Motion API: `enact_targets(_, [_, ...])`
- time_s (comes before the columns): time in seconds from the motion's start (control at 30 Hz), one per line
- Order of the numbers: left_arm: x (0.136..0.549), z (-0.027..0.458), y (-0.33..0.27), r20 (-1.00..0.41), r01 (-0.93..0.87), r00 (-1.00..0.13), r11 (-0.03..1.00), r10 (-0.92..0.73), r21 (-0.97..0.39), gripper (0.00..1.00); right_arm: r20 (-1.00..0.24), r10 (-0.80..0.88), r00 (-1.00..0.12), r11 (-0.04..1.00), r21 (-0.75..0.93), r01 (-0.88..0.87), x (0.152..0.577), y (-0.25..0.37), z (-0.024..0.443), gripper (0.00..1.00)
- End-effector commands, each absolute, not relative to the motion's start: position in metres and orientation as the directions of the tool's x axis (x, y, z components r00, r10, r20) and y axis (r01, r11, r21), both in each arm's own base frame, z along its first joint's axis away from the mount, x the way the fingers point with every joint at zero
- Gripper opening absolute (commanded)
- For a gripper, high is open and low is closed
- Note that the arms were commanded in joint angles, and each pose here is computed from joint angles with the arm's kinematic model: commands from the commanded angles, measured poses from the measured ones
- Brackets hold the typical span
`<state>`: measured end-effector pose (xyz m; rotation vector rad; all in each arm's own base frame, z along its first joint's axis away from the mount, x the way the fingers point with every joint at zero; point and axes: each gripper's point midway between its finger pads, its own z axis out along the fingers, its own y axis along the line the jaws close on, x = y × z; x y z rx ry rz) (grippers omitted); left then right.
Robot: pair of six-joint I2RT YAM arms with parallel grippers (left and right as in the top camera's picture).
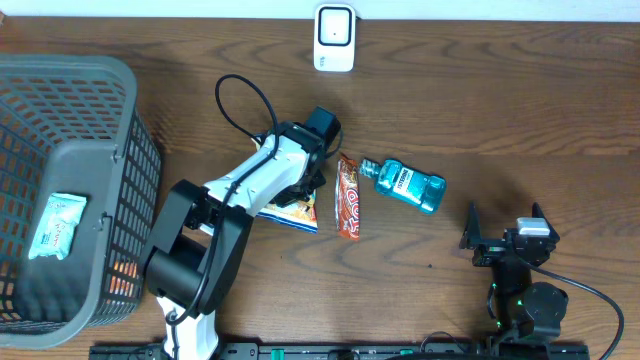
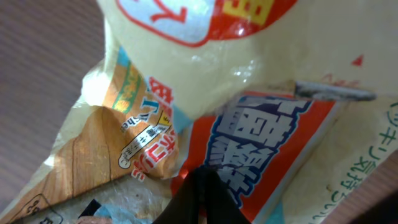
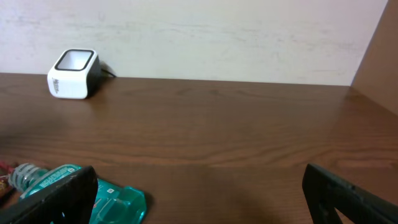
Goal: Scan the item barcode
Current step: 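Carry the yellow snack bag out and lay it left of the snack bar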
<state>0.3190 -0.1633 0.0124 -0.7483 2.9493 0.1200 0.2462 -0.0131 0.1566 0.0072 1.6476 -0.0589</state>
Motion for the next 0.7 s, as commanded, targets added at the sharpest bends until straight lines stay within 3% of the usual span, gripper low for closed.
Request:
enact_targets(0.0, [0.323, 0.042, -0.157, -0.168, -0.439, -0.89, 0.897, -0.425, 0.057, 0.08, -0.996, -0.035, -0.082, 0.998, -0.039, 0.047, 0.246, -0.015, 0.155, 0.99])
enact_targets(0.13, [0.338, 0.101, -0.154, -0.307, -0.427, -0.855, 0.903, -0.419, -0.044, 0.08, -0.996, -0.035, -0.082, 0.998, -0.039, 0.047, 0.246, -0.015, 0.155, 0.99])
enact_targets(0.27, [0.327, 0.14, -0.158, -0.315, -0.413, -0.841, 0.898, -0.439, -0.148, 0.07, -0.996, -0.035, -0.082, 0.998, -0.039, 0.047, 0.246, -0.015, 0.155, 0.99])
enact_targets(0.67, [0.28, 0.1, -0.141, -0.166, -0.534, -0.828, 0.844, -0.535, -0.055, 0.07, -0.996, -0.035, -0.082, 0.998, -0.039, 0.047, 0.246, -0.015, 0.155, 0.99])
